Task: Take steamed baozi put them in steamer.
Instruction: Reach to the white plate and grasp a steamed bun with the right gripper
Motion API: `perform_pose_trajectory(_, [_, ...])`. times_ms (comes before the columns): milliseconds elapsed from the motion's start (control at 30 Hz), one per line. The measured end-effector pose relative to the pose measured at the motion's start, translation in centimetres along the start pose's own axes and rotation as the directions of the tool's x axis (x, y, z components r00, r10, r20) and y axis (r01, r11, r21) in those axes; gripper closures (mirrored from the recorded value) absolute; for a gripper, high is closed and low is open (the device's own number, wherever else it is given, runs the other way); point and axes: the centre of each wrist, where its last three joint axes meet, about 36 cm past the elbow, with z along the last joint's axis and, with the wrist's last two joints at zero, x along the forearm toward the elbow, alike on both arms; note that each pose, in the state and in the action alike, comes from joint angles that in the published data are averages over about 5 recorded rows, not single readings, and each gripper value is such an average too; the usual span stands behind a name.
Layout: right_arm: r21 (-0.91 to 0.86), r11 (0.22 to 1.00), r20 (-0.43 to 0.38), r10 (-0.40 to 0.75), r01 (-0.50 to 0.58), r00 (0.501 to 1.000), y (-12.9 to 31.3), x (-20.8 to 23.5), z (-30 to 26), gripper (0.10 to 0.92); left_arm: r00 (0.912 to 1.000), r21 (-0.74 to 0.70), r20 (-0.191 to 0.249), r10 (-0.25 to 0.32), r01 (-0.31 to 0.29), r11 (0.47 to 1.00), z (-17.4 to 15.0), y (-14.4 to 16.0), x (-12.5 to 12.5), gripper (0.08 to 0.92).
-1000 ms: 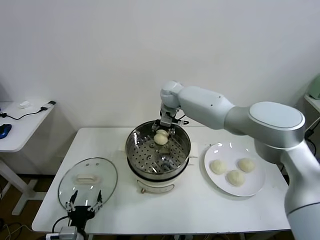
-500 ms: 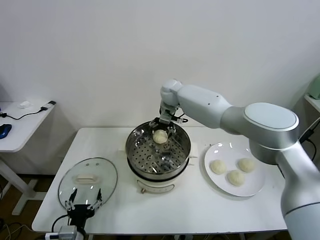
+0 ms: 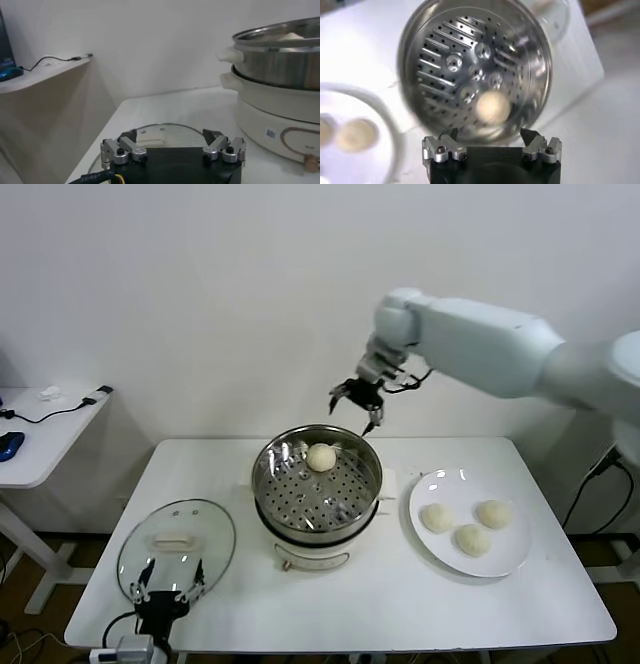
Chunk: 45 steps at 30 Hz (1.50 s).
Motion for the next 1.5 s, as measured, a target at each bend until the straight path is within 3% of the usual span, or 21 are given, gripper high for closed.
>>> perform_pose_trajectory(300, [-0.401,0.915,-0.023,-0.054,0.040,0.998,11.1,-1.7,5.5,0.200,1.0000,-0.008,0.006,-0.007,0.007,1.000,0.2,0.0,-0.2,0.177])
perform_pose_trajectory(567, [-0.581,0.811,-0.003,-0.083,0.066,0.997,16.9,-7.6,7.0,0.200,0.9999,-0.011,-0.002,-0.012,0.012,1.000,0.6,-0.1,-0.3,0.177])
perform_pose_trajectory(967, [-0.681,0.728,-0.003,-0.114,0.081,0.993,19.8,-15.3,7.9,0.200,0.9996,-0.015,-0.018,-0.020,0.020,1.000,1.2,0.1,-0.5,0.177])
perform_pose_trajectory(1500, [-0.704,0.706,-0.046,-0.148,0.073,0.988,20.2,-20.8,8.0,0.213,0.9995,-0.013,-0.022,-0.022,0.021,1.000,1.5,0.1,-0.9,0.177])
